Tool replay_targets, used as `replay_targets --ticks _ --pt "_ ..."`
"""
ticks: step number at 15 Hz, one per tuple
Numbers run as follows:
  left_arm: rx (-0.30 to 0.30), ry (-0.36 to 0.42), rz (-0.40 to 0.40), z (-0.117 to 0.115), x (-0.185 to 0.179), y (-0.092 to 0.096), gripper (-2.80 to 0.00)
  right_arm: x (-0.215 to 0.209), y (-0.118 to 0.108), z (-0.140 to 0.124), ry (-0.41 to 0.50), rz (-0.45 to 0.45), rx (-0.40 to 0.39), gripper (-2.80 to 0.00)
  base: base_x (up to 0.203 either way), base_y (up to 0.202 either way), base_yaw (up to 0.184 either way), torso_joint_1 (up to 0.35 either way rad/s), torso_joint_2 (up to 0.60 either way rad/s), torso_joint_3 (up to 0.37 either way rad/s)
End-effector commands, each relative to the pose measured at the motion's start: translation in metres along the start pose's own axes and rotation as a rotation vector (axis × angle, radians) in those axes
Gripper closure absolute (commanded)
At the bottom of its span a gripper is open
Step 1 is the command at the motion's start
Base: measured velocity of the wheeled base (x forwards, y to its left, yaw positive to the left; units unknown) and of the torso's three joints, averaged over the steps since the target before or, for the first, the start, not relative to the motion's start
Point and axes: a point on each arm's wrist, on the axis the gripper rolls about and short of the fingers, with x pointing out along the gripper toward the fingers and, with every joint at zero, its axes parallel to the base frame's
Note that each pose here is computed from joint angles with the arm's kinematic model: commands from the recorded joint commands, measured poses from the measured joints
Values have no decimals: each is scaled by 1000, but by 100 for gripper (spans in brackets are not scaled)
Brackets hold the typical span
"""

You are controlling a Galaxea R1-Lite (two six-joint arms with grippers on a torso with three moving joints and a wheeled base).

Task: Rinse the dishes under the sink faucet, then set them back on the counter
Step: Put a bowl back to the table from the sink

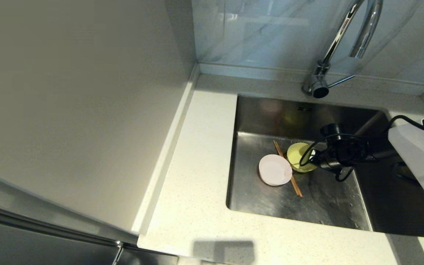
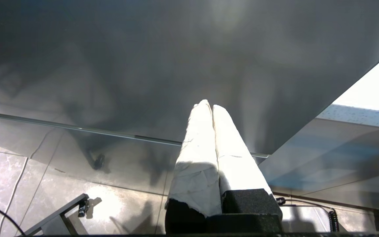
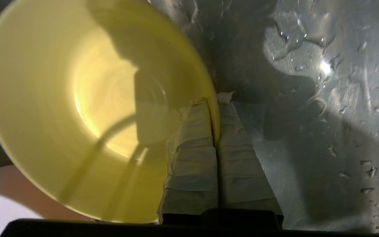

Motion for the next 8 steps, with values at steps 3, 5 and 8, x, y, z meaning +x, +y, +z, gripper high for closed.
replay_targets --ticks 3,5,8 --pt "0 -4 1 0 0 0 0 -42 1 23 -110 -61 -30 0 0 0 0 0 0 0" --pt "0 -4 1 0 0 0 0 -58 0 36 -217 -172 -29 0 0 0 0 0 0 0" --pt "0 -4 1 0 0 0 0 -84 -1 64 -434 -173 40 0 0 0 0 0 0 0"
